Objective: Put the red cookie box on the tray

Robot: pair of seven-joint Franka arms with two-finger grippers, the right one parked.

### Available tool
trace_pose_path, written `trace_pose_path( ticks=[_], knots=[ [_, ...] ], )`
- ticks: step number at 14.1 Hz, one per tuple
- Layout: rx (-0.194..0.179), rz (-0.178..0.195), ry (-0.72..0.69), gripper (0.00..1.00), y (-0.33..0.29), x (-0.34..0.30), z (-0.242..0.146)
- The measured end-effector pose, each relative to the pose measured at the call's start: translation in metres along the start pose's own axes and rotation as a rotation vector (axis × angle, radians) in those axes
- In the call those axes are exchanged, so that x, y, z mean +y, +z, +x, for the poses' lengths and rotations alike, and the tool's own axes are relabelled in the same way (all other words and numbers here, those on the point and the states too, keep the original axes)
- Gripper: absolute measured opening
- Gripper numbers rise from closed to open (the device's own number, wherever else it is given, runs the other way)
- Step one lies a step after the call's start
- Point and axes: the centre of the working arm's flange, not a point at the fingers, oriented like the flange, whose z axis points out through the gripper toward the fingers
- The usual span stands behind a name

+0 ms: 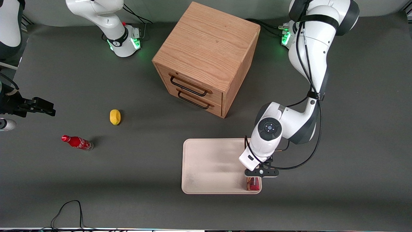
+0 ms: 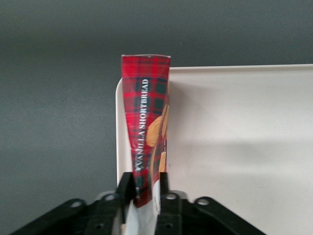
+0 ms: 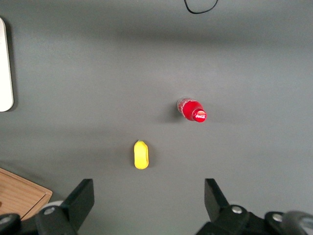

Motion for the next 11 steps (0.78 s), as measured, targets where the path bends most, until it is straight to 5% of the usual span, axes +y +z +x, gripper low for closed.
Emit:
trace_pose_path(
  ticks=[4,6,11],
  knots=[
    [0.001,0.003,-0.027,0.82,-0.008,-0.001,0.002],
    [-0.028,0.024,-0.038,0.99,-0.036,-0.004,0.004],
    [-0.127,0.105,-0.071,1.00,-0.211,-0.035,-0.012]
  ],
)
